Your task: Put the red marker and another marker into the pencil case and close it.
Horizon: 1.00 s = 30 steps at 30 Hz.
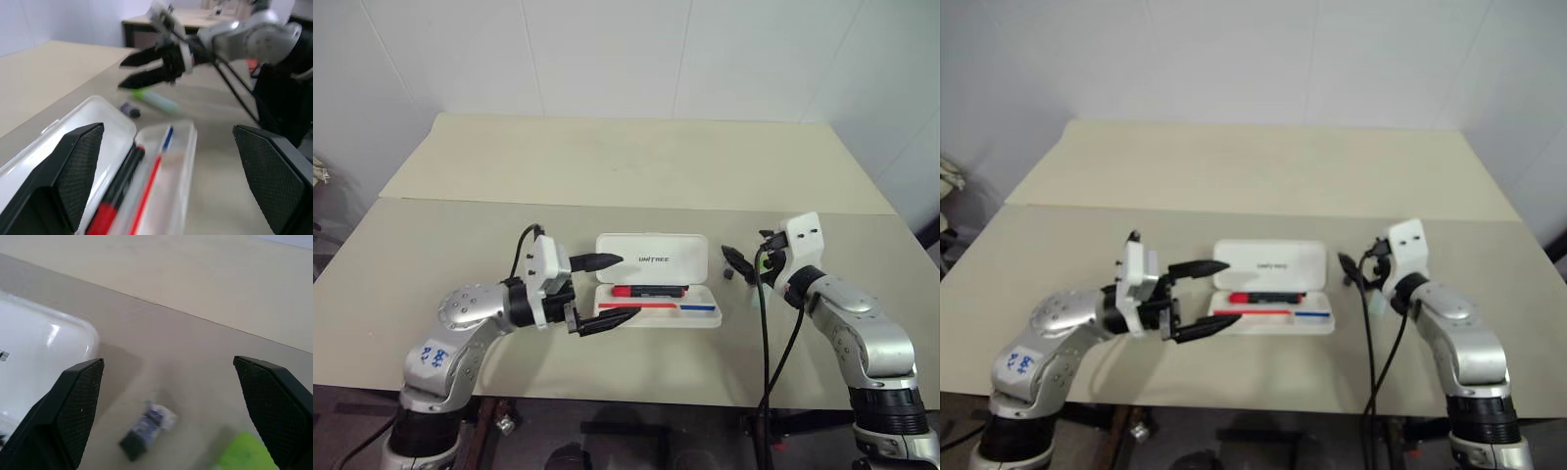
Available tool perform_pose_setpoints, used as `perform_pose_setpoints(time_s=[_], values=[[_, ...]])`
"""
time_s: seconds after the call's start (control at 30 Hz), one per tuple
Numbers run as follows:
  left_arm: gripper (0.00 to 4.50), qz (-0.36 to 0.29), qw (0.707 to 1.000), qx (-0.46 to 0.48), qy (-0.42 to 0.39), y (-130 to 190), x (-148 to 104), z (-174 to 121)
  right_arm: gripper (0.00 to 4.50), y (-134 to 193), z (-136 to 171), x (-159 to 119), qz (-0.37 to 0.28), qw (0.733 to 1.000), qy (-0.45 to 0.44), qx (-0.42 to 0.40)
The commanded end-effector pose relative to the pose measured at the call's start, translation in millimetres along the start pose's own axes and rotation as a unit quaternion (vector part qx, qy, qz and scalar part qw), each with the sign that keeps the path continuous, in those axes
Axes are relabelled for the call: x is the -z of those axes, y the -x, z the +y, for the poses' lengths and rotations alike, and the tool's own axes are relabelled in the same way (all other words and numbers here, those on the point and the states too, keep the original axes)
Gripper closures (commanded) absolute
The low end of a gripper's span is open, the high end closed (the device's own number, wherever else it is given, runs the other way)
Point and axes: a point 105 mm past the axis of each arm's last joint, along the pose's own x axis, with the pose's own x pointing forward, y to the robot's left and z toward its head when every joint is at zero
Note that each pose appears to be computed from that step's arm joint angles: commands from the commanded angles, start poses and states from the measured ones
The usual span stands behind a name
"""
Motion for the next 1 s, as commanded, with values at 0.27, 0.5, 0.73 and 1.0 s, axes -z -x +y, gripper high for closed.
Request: perform_pose_setpoints(time_s=[0.27,0.5,0.73,1.0], values=[[0.01,-0.017,0.998,-0.036,-0.047,10,-12,7,0.0,6,2,5,0.002,1.0,-0.014,0.023],[0.01,-0.026,0.998,-0.039,-0.053,7,-17,7,0.0,12,1,19,0.027,0.999,-0.013,0.017],[0.01,-0.026,0.997,-0.043,-0.056,7,-18,10,0.0,20,2,44,0.062,0.998,-0.011,0.015],[0.01,-0.023,0.996,-0.052,-0.063,8,-19,16,0.0,26,-6,36,0.029,1.0,-0.005,0.009]])
